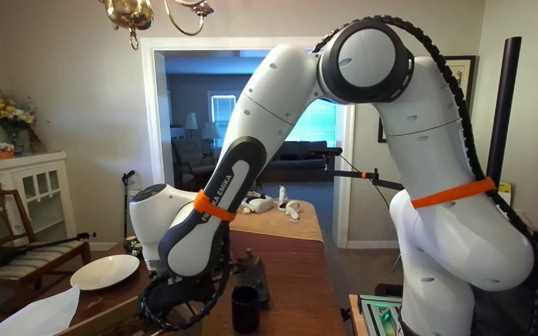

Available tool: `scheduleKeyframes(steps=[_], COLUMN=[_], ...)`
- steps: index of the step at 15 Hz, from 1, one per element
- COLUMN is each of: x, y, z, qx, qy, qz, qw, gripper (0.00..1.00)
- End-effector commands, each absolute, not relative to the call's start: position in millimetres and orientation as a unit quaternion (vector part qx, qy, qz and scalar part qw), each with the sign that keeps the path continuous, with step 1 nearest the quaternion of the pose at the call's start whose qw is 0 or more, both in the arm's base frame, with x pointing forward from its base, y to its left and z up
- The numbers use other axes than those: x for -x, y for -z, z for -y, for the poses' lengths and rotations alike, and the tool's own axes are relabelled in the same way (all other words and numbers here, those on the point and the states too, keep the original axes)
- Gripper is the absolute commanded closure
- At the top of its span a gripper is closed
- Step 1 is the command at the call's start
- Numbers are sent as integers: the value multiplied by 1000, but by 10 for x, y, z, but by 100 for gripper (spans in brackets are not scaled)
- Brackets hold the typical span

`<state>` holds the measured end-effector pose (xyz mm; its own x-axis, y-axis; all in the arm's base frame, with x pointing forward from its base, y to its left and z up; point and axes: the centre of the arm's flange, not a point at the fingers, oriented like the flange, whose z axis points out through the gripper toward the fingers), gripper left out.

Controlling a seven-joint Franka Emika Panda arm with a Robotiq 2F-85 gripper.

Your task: Turn the basket around

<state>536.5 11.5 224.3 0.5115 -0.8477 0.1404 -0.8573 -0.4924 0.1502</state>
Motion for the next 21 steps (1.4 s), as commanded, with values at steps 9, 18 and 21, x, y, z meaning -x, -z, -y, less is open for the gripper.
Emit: scheduleKeyframes(steps=[9,18,21], x=[-5434,-5565,-5625], y=[-1981,-1944,-1950], z=[-364,-328,-265], qx=[-801,-785,-788], qy=[-43,-58,-61], qz=[587,606,600], qw=[108,115,122], gripper=[34,89,93])
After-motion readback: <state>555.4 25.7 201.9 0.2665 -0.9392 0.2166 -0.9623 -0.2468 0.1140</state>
